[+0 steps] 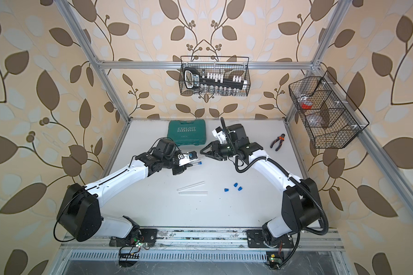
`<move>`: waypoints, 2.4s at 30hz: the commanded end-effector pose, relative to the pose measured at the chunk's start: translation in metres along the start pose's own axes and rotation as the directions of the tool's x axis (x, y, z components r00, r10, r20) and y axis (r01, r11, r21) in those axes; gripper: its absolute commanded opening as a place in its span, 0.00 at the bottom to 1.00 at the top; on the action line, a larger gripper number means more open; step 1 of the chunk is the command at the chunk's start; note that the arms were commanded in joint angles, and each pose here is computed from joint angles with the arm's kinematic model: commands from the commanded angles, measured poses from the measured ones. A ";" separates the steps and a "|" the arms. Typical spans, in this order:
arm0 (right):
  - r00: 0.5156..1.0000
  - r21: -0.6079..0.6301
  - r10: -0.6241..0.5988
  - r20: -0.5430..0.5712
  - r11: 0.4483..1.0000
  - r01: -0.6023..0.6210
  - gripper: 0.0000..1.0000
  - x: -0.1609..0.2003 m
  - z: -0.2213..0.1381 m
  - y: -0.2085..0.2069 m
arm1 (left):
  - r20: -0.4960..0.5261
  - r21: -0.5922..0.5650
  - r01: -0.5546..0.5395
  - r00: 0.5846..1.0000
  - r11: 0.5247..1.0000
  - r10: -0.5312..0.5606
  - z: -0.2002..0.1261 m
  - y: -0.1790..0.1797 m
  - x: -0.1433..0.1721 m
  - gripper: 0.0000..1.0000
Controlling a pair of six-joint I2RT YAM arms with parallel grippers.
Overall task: Insert stoppers into test tubes
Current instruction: Pick up the test tube at the center of the board, then pick up the stopper from the center of the board.
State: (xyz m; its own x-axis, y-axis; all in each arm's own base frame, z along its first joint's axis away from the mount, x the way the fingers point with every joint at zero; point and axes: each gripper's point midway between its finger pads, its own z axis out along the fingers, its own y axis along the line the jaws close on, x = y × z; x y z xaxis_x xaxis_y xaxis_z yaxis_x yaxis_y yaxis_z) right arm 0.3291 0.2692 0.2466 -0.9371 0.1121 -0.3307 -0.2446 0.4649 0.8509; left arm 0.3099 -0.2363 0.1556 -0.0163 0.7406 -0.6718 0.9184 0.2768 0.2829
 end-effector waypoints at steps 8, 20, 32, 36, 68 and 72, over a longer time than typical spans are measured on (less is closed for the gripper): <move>0.878 0.494 -0.476 0.044 0.774 0.395 0.44 -0.024 -0.087 -0.070 | 0.037 -0.223 0.347 0.937 0.911 -0.348 -0.013 0.050 0.008 0.00; 0.983 0.745 -0.158 -0.089 0.644 0.171 0.44 0.017 -0.108 -0.154 | 0.093 -0.216 0.383 0.924 0.898 -0.372 -0.011 0.054 0.025 0.00; 0.962 0.723 0.191 0.197 0.634 -0.274 0.42 0.095 -0.077 -0.162 | 0.155 -0.208 0.402 0.913 0.892 -0.376 -0.015 0.052 0.017 0.00; 0.929 0.740 0.262 0.263 0.563 -0.368 0.44 0.105 -0.064 -0.170 | 0.111 -0.235 0.414 0.910 0.879 -0.399 -0.014 0.056 0.025 0.00; 0.869 0.830 0.332 0.366 0.306 -0.467 0.34 0.118 -0.054 -0.233 | 0.100 -0.272 0.401 0.916 0.875 -0.389 -0.019 0.060 0.028 0.00; 0.871 0.834 0.331 0.363 0.303 -0.462 0.33 0.119 -0.054 -0.236 | 0.098 -0.268 0.399 0.917 0.877 -0.387 -0.018 0.059 0.028 0.00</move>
State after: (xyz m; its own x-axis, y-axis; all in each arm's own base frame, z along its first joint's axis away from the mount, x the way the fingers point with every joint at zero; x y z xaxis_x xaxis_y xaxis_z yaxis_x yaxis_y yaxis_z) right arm 0.2618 0.1317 0.0333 -0.8168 0.5595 -0.1407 0.5512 0.8288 0.0965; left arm 0.3504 -0.1861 0.1418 -0.3767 0.5270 -0.7619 0.7056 0.6961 0.1326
